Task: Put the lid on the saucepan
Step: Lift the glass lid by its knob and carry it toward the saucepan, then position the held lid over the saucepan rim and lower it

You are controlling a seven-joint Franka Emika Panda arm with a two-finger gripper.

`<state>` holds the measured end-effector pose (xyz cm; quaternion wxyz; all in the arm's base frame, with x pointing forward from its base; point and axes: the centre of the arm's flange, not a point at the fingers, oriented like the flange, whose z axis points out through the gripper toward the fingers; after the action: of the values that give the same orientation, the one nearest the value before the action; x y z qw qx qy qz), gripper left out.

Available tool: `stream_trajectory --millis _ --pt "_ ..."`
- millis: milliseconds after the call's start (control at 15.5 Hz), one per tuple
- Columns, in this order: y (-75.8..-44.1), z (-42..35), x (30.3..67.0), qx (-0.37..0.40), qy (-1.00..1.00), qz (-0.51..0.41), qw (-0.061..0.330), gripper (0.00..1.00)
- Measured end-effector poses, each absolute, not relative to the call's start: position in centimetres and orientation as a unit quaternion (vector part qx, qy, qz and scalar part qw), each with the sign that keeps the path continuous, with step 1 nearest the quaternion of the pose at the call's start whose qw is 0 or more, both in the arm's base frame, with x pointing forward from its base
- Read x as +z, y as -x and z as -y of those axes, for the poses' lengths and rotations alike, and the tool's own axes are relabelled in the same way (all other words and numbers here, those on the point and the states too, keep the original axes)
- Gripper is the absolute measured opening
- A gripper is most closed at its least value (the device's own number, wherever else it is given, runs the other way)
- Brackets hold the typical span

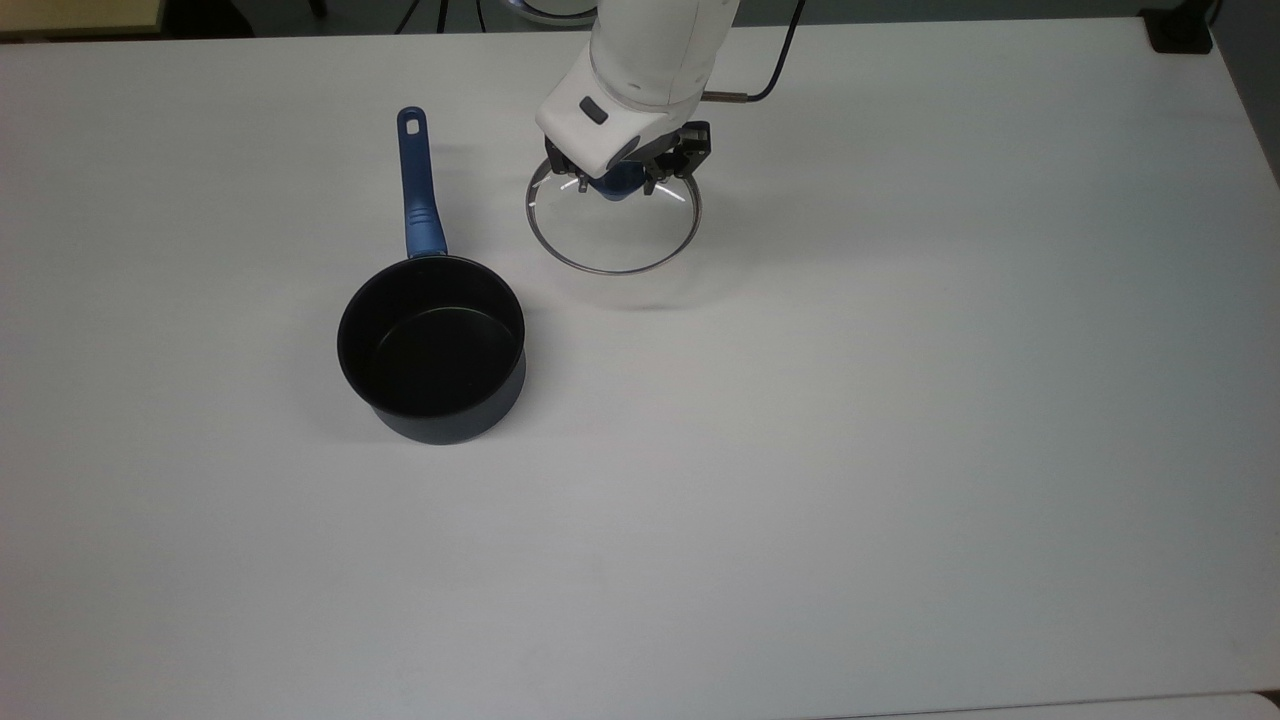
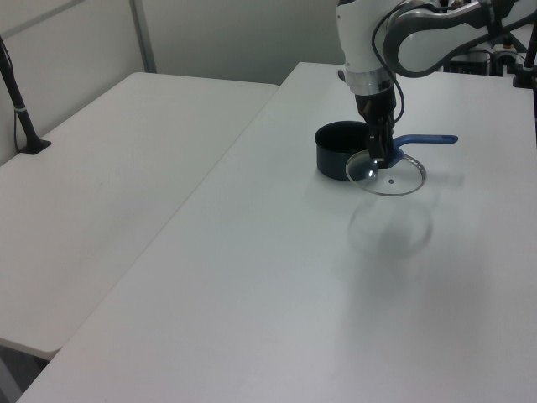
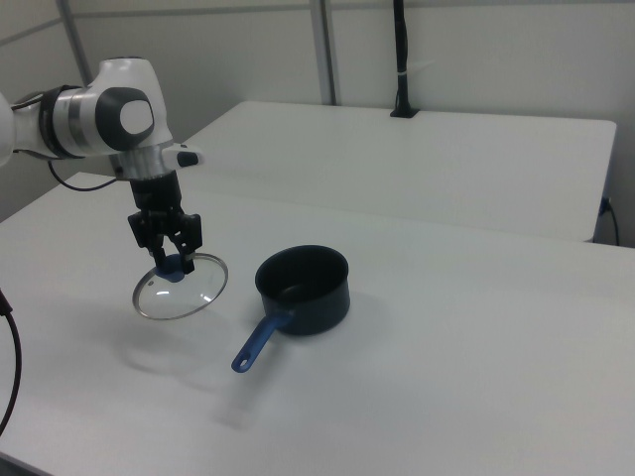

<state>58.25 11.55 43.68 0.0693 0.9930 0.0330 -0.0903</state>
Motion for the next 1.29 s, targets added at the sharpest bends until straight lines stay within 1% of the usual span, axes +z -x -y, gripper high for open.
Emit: stream_trajectory --millis 450,1029,1286 --pt "-59.6 -8.9 45.8 -0.069 -0.995 -0.009 0.065 0.61" --pt "-61.0 -5.5 46.9 -0.056 -0.996 0.017 0.064 0.61" --pt "-62.2 -2.7 48.0 -0.045 -0.997 0.033 0.055 0.61"
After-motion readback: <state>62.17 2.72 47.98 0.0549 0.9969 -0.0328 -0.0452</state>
